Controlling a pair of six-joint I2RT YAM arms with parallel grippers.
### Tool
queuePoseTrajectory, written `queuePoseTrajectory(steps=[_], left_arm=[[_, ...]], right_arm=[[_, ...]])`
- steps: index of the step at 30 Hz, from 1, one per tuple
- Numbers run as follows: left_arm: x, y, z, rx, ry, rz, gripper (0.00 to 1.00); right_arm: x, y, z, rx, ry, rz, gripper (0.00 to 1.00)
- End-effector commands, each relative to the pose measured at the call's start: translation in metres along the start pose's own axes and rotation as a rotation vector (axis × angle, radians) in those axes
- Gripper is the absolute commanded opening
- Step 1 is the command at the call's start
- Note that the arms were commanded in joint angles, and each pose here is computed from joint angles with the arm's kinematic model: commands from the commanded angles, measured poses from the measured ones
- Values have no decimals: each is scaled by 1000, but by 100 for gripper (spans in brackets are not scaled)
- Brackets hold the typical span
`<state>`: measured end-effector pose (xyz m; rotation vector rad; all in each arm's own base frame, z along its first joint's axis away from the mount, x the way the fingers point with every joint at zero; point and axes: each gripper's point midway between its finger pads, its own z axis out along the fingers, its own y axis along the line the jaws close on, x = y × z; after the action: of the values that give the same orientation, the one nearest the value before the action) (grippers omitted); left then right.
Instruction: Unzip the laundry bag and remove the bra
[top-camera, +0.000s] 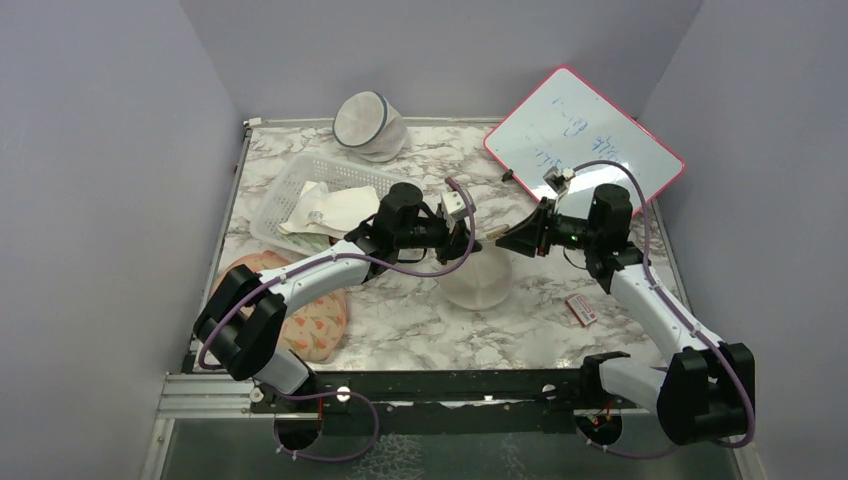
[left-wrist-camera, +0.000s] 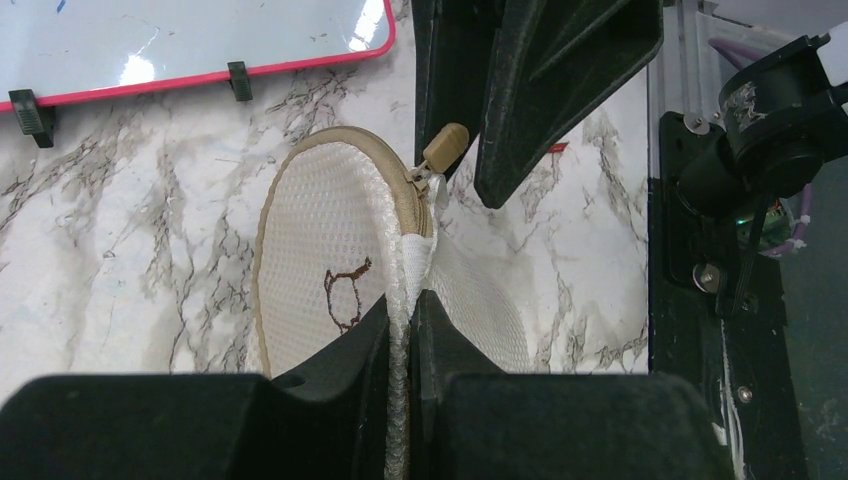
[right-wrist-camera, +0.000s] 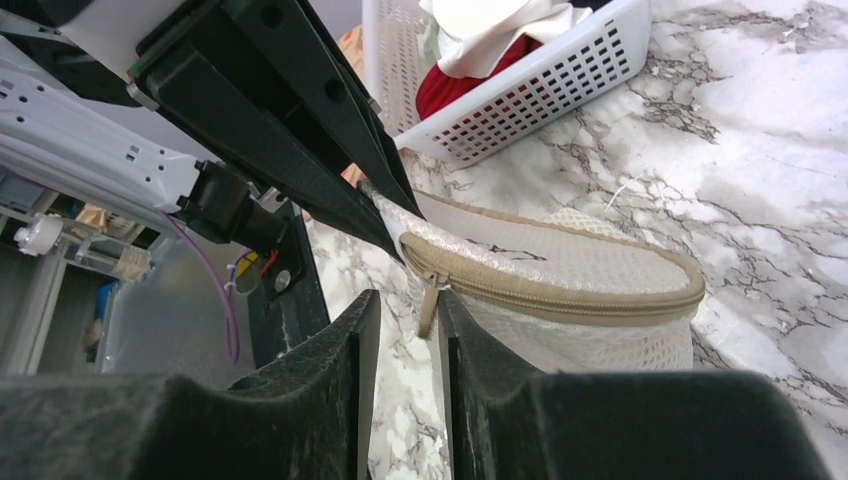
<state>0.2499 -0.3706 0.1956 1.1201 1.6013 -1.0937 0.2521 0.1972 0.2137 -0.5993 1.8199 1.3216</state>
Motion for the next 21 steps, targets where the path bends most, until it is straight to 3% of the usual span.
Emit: queuePoseTrajectory(steps=[1, 8, 21], left_arm=[[-25, -8, 1, 47, -65, 42, 0], [-28, -10, -1, 47, -75, 52, 0], [-26, -10, 1, 51, -71, 45, 0]], right_arm=[[-18, -2, 0, 24, -23, -34, 24], [-19, -5, 0, 41, -18, -31, 6], [-16, -8, 2, 38, -17, -30, 8]])
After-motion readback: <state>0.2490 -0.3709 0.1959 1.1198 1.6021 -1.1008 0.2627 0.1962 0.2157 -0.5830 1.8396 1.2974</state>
